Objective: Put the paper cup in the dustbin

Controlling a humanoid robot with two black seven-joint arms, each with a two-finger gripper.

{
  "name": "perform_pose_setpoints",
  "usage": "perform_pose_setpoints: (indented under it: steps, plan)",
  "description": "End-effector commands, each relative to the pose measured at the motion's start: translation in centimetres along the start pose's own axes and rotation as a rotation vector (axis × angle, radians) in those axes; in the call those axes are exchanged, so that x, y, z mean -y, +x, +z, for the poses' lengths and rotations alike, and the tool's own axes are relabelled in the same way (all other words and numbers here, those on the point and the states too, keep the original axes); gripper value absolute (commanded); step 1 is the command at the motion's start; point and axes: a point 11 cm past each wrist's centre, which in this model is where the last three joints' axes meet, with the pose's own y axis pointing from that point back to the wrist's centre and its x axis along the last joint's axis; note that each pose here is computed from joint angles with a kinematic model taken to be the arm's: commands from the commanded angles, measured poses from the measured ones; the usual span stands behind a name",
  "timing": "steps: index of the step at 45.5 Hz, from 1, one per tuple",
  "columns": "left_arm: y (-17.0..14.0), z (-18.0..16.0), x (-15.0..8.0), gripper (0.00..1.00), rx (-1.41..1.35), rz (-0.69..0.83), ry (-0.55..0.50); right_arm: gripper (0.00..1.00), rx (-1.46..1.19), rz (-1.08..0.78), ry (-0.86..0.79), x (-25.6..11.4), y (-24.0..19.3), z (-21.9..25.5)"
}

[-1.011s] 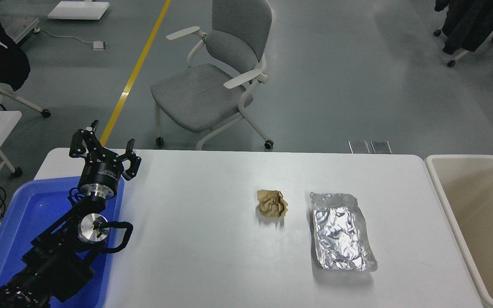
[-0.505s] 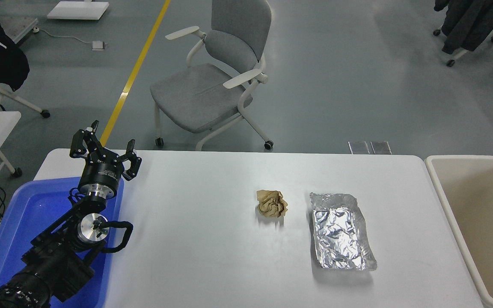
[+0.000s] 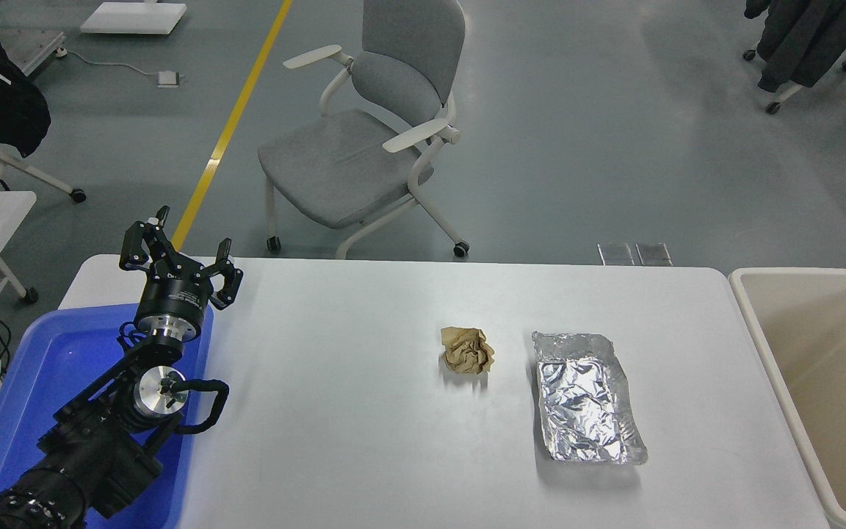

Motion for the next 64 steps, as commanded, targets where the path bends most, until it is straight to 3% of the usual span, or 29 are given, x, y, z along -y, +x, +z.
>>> perform_pose_setpoints:
  steps: [1, 5, 13, 15, 18, 28, 45, 64]
  plan:
    - [0.0, 0.0, 0.0, 1.00, 0.000, 0.000, 0.000, 0.00, 0.192, -0.022, -0.072, 0.1, -4.1, 0.6]
    - [0.0, 0.0, 0.0, 1.00, 0.000, 0.000, -0.002, 0.00, 0.218, -0.022, -0.077, 0.1, -4.8, 0.5]
    - [0.0, 0.0, 0.0, 1.00, 0.000, 0.000, 0.000, 0.36, 0.267, -0.020, -0.068, -0.1, -5.0, -0.4]
    - [0.0, 0.0, 0.0, 1.00, 0.000, 0.000, 0.000, 0.52, 0.275, -0.011, -0.064, -0.1, -4.6, -0.8]
    - [0.0, 0.0, 0.0, 1.00, 0.000, 0.000, 0.000, 1.00, 0.276, -0.012, -0.062, -0.1, -4.6, -0.9]
    - [0.0, 0.0, 0.0, 1.00, 0.000, 0.000, 0.000, 1.00, 0.276, 0.002, -0.026, -0.4, -2.9, -2.7]
    - [0.0, 0.0, 0.0, 1.00, 0.000, 0.000, 0.000, 1.00, 0.184, -0.036, 0.127, -2.8, 2.6, -10.4]
    - [0.0, -0.1, 0.0, 1.00, -0.001, 0.000, 0.001, 1.00, -0.134, -0.470, 0.214, -5.6, -3.6, -14.7]
